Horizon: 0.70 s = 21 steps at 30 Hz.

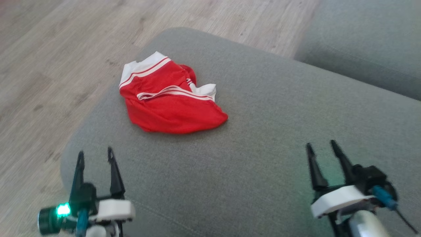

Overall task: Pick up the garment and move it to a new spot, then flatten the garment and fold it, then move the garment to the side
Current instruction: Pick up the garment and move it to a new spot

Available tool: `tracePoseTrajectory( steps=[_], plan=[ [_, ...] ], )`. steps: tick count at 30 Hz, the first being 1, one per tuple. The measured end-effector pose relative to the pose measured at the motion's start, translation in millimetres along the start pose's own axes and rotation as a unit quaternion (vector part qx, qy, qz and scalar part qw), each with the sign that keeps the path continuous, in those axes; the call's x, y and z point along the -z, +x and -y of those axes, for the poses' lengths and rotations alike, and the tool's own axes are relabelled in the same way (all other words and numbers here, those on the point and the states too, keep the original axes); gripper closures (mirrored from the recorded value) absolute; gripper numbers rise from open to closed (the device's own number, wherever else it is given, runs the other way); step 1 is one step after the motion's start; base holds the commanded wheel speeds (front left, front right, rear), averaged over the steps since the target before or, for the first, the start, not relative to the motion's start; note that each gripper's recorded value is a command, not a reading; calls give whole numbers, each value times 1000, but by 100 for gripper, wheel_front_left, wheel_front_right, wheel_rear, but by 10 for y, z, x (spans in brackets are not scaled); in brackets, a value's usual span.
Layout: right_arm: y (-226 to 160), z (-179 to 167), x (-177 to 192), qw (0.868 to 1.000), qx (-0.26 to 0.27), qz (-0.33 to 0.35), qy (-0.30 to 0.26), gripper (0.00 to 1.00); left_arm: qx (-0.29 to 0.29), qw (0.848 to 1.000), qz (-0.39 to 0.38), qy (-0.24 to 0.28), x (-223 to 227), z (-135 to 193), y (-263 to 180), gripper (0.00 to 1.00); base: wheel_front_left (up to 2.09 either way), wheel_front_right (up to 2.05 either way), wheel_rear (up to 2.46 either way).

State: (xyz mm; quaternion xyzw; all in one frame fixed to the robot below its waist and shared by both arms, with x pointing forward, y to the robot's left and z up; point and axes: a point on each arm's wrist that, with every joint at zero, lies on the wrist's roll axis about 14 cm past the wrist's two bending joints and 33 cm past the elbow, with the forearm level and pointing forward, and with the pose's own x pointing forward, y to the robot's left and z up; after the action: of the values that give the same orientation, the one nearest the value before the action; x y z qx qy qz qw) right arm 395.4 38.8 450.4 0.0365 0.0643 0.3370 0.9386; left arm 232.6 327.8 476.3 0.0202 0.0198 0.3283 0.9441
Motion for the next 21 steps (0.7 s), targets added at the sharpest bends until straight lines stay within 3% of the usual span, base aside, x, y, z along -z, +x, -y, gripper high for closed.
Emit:
tracePoseTrajectory(
  steps=[6,11,16,21],
  plan=[
    [64,346,62,999,14,-5,-30,0,35,999,31,11,-306,198,481,0,0,0,0],
    [168,676,221,998,19,-19,-52,0,74,996,31,35,-460,564,1104,0,0,0,0],
    [335,998,300,997,27,-16,-66,0,90,989,-96,72,10,851,1597,0,0,0,0],
    [298,1242,494,996,46,-32,-62,0,70,960,-251,102,636,905,1733,0,0,0,0]
  ],
)
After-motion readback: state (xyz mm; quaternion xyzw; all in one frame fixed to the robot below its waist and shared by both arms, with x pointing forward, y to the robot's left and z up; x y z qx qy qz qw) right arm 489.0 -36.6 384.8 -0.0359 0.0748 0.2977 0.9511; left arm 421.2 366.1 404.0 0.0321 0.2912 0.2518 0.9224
